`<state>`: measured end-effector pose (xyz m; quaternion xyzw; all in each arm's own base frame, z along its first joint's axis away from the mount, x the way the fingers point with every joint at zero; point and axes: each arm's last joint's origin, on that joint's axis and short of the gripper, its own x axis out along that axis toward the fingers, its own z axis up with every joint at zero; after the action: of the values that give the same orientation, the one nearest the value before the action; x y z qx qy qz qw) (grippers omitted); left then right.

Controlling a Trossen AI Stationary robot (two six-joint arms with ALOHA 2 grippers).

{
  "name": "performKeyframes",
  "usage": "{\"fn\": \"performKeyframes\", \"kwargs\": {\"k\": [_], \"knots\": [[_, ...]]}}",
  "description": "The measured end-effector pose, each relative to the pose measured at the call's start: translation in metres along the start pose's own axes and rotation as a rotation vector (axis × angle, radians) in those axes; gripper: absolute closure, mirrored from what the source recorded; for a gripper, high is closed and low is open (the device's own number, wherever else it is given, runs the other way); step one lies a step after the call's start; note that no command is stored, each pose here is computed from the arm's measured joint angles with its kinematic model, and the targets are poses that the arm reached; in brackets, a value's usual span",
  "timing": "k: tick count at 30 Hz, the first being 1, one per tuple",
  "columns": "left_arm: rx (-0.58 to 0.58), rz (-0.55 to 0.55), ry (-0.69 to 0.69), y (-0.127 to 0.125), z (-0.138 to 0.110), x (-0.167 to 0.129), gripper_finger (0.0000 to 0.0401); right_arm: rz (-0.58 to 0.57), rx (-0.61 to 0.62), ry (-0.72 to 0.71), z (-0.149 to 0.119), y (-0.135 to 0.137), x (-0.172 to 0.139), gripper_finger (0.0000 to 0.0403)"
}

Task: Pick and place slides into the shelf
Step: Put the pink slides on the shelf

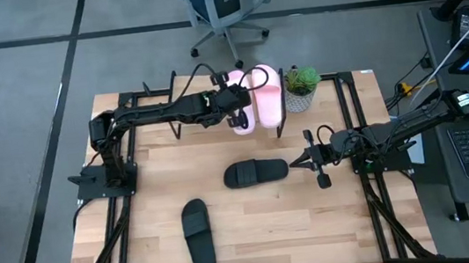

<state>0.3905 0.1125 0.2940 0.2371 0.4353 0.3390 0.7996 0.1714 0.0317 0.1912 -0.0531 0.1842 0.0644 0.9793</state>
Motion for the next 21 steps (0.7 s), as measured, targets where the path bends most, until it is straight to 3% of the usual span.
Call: {"fn": "performKeyframes", "kwargs": {"k": [21], "knots": [[-0.043,0.017,-0.047,0.003,0.0051,0.0005,0.0399,0.0,0.0,-0.001,0.0001,0.0,-0.0001,0.0382]]}}
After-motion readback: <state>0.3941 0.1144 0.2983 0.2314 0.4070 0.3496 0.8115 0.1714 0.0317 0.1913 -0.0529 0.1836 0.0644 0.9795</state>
